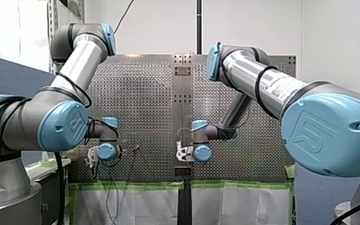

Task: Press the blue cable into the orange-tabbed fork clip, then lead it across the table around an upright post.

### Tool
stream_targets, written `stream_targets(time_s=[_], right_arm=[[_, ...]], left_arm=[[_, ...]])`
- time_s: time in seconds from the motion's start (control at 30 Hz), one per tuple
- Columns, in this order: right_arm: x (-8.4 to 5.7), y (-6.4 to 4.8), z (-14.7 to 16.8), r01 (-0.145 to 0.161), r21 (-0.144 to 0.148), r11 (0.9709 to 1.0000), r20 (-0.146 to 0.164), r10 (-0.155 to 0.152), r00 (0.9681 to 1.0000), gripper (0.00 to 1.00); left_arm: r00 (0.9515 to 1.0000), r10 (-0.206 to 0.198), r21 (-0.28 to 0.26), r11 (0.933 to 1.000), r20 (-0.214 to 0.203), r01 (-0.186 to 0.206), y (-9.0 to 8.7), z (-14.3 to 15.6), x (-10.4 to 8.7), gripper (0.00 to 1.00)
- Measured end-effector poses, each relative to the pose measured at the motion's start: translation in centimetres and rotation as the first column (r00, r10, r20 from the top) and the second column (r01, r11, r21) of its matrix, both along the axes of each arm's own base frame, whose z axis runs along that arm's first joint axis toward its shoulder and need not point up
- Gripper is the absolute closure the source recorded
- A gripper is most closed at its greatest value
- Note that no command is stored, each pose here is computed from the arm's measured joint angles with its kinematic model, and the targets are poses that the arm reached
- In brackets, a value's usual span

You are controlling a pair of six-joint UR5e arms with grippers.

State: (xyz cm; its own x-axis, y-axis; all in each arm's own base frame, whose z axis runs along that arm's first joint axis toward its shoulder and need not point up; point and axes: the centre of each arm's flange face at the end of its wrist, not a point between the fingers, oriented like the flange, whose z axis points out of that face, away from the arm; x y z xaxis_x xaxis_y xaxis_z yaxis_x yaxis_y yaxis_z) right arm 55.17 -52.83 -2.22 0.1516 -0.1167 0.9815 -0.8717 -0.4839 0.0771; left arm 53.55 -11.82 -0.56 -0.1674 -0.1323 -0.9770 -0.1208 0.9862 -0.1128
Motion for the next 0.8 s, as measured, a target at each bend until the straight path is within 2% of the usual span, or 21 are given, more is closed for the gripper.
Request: stream_targets(time_s=[0.2, 0.3, 0.43, 0.53, 0.67, 0.8], right_arm=[[-0.2, 0.0, -0.1, 0.001, 0.007, 1.0000, -0.012, -0.001, 0.9999, 1.00], [-0.3, 0.0, -0.1, 0.001, 0.011, 0.9999, -0.020, -0.001, 0.9998, 1.00], [-0.3, 0.0, -0.2, 0.001, 0.013, 0.9999, -0.023, -0.001, 0.9997, 1.00], [-0.3, 0.0, -0.2, 0.001, 0.014, 0.9999, -0.024, -0.001, 0.9997, 1.00], [-0.4, 0.0, -0.2, 0.002, 0.015, 0.9999, -0.023, -0.001, 0.9997, 1.00], [-0.4, 0.0, -0.2, 0.002, 0.017, 0.9999, -0.022, -0.002, 0.9998, 1.00]], left_arm=[[0.9966, 0.005, 0.010, 0.9999, -0.082, -0.004, -0.4, -1.1, -2.3, 0.00], [0.9916, -0.010, 0.005, 0.9999, -0.129, 0.011, -0.6, -1.6, -3.7, 0.00], [0.9818, -0.036, -0.007, 0.9993, -0.186, 0.036, -0.8, -1.7, -5.8, 0.00], [0.9781, -0.057, -0.027, 0.9982, -0.200, 0.053, -1.1, -1.2, -6.8, 0.00], [0.9768, -0.081, -0.060, 0.9957, -0.198, 0.070, -1.5, -0.4, -7.9, 0.00], [0.9684, -0.121, -0.078, 0.9913, -0.218, 0.106, -2.4, 0.3, -9.4, 0.00]])
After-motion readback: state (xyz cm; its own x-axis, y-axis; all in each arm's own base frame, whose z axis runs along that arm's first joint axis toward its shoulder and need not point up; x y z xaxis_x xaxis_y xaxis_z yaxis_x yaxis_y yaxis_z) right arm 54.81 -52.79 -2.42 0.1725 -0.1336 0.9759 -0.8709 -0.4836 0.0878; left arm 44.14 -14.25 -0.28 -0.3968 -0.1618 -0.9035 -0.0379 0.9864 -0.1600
